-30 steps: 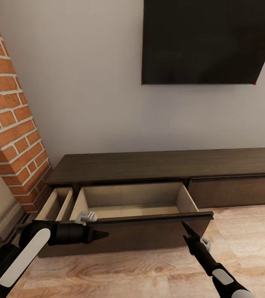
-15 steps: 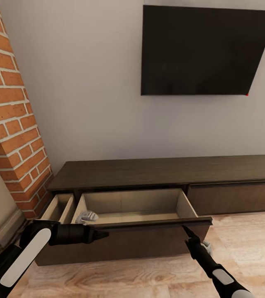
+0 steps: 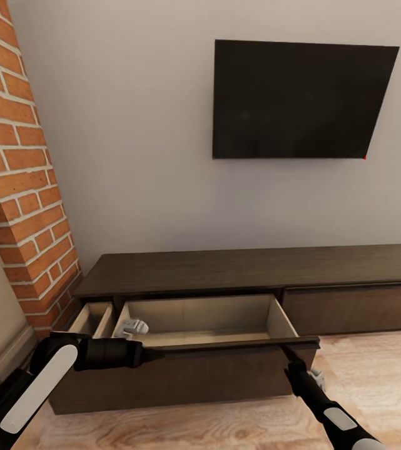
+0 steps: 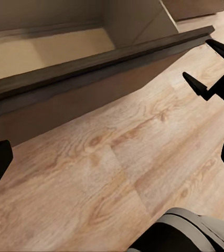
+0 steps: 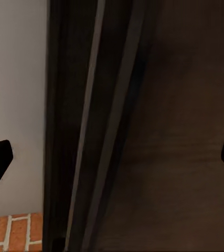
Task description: Place each of the two pumpkins and all three candles from the living room inside a cabinet in the living room (use any cabinet), then make sure every cabinet is closed, and position the cauldron so it is next to a table in the living room.
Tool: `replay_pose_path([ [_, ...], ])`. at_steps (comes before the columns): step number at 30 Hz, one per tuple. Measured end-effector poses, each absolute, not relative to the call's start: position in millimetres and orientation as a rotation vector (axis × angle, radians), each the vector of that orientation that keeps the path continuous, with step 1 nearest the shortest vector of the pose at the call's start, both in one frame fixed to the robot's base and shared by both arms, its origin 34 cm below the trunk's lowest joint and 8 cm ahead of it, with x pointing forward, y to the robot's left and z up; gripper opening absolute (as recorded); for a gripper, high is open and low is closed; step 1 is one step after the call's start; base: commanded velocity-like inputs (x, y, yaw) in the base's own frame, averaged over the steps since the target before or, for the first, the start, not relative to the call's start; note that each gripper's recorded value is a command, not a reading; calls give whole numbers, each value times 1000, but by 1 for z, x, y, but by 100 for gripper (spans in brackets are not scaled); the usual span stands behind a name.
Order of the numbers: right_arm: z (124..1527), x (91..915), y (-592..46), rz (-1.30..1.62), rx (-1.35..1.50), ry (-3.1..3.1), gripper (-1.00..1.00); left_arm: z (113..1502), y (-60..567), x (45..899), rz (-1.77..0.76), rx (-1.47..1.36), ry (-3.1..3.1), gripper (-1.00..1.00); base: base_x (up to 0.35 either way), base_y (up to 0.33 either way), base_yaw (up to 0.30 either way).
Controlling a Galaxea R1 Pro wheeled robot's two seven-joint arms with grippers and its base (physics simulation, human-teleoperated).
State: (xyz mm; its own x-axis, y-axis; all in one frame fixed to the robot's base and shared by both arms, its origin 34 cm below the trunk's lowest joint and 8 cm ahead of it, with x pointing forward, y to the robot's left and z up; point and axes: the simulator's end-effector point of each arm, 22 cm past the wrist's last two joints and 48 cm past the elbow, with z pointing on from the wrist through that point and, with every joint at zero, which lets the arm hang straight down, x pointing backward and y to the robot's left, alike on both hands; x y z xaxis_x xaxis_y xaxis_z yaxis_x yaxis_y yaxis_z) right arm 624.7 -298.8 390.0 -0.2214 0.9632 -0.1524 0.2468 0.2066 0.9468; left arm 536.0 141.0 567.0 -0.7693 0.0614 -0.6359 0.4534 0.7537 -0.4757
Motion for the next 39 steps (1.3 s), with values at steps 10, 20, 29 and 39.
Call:
replay_pose_path([
  [10,399,624,-319,1040,1257,1578,100,587,141,533,-829,398,2303,100,0,0,0],
  [20,406,622,-332,1010,1355,1544,100,606,141,530,-812,411,2266,100,0,0,0],
  [29,428,627,-347,1035,1416,1438,100,623,142,526,-790,421,2233,100,0,0,0],
  [39,452,631,-349,1060,1419,1392,100,640,137,530,-731,441,2202,100,0,0,0],
])
